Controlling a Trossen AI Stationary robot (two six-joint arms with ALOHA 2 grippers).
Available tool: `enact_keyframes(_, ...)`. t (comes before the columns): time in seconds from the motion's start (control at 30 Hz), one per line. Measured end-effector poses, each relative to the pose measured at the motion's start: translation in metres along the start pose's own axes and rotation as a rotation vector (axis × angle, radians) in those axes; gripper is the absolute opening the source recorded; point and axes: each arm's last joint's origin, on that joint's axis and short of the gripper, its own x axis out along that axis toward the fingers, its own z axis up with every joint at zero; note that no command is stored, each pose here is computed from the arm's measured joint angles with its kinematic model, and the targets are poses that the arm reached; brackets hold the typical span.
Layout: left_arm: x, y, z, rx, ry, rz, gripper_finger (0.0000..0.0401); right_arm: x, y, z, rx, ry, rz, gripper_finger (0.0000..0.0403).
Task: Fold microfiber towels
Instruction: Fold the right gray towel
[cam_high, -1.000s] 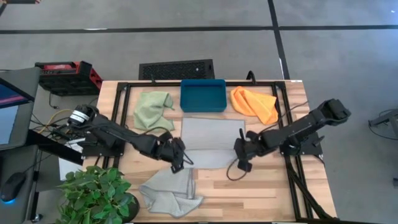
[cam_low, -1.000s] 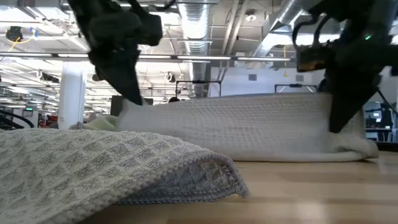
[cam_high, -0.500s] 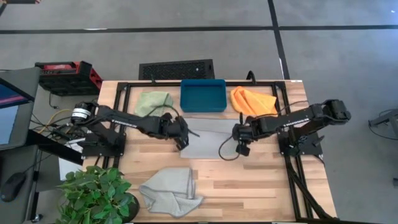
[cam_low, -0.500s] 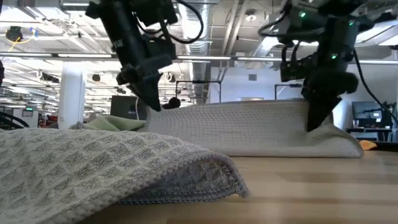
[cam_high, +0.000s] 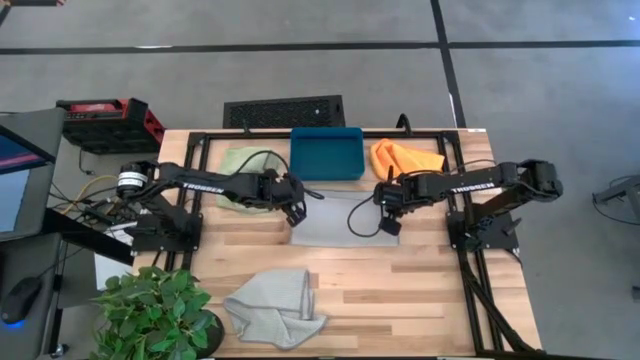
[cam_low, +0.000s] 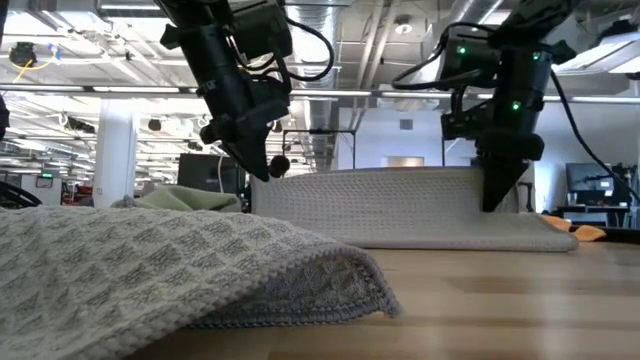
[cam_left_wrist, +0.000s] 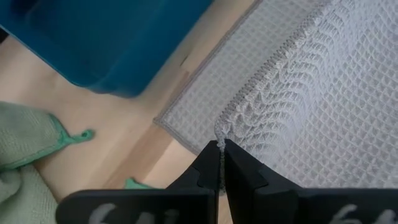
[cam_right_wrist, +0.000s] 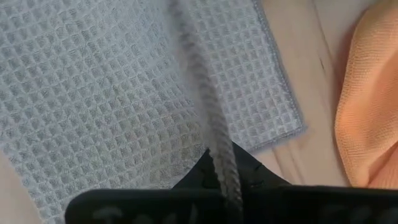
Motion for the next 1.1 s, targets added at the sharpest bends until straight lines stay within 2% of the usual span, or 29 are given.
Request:
enact_keyframes(0.23,0.002,0.006,0.002,-0.023,0.0,0.031,0.0014,0.001,-0.003,0.003,0.018,-0.019,-0.003,0.0041)
enact_keyframes(0.33,0.003,0.009,0.003,-0.034,0.0,0.041,0.0041,0.001,-0.002,0.005,-0.001,-0.044,0.002,0.0058)
enact_keyframes(0.6,0.014,0.01,0.001,0.048,0.015,0.08,0.0134,0.0,-0.001,0.008,-0.029,-0.081,0.007,0.0123)
enact_keyframes(0.7,0.013,0.008,0.004,0.067,-0.002,0.04,0.0156,0.0,0.002,0.007,-0.073,-0.067,0.078,0.0147)
enact_keyframes(0.8,0.006,0.003,0.004,0.149,-0.002,-0.05,0.0165,-0.005,0.011,0.009,-0.15,-0.068,0.186,0.0163)
enact_keyframes(0.93,-0.007,-0.009,0.003,0.225,-0.046,-0.117,0.0166,-0.013,0.034,0.005,-0.309,-0.074,0.319,0.0173)
enact_keyframes(1.0,-0.015,-0.014,0.001,0.244,-0.064,-0.129,0.0166,-0.015,0.045,-0.001,-0.383,-0.057,0.333,0.0174)
enact_keyframes(1.1,-0.024,-0.022,-0.002,0.28,-0.086,-0.156,0.0167,-0.018,0.059,-0.01,-0.427,-0.036,0.322,0.0173)
